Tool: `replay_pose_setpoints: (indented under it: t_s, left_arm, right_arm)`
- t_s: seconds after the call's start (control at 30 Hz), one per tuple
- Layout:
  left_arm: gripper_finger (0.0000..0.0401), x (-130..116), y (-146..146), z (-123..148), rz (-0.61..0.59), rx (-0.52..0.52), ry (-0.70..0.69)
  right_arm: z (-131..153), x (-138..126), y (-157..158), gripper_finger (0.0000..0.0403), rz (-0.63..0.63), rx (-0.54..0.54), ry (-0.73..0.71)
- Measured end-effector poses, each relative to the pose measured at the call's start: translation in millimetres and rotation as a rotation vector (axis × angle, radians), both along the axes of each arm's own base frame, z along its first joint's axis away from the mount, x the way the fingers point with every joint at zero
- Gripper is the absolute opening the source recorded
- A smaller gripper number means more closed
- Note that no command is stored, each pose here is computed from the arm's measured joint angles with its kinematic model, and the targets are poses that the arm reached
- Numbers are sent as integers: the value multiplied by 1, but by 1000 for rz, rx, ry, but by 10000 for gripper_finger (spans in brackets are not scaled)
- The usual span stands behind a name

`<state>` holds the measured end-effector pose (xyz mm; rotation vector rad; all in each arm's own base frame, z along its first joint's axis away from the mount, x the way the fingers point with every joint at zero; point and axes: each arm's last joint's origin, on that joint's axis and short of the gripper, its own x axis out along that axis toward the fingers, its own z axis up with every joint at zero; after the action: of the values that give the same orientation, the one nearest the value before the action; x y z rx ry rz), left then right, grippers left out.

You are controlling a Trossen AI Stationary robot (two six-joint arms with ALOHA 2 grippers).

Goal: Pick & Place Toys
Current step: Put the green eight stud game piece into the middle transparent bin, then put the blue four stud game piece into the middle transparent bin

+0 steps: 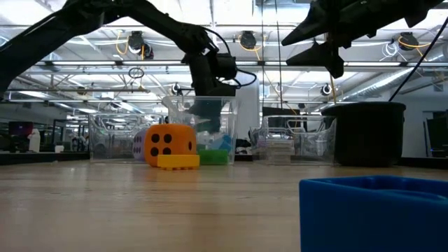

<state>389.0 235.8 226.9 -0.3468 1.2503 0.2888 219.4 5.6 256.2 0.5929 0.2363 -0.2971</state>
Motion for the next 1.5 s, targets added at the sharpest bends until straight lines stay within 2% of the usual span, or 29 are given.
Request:
replay_pose_setpoints:
  t_s: [0.13, 0.43, 0.67, 0.8, 0.93, 1.1, 1.27, 1.5]
  left_arm:
    - [167, 3, -5, -10, -32, -17, 38]
    - [156, 5, -7, -10, -44, -17, 38]
    - [221, 5, -7, -10, -12, -26, 39]
    - [251, 6, -6, 2, 8, -23, 24]
    - [263, 8, -5, 36, 7, 11, -35]
    - [252, 10, -9, 97, -11, 72, -217]
    - [232, -15, -31, 159, -48, 92, -470]
    - [209, -61, -71, 230, -91, 140, -655]
  right_arm:
    - [0, 0, 0, 198, -1, 3, -1]
    - [0, 0, 0, 198, -5, 16, -3]
    - [0, 0, 0, 198, -4, 22, -4]
    - [1, 1, 0, 198, -4, 25, -22]
    - [5, 2, 0, 198, -1, 18, -57]
    - [10, 3, 0, 198, -1, 23, -111]
    - [13, 4, 0, 198, 0, 26, -143]
    - [18, 4, 0, 198, 0, 30, -192]
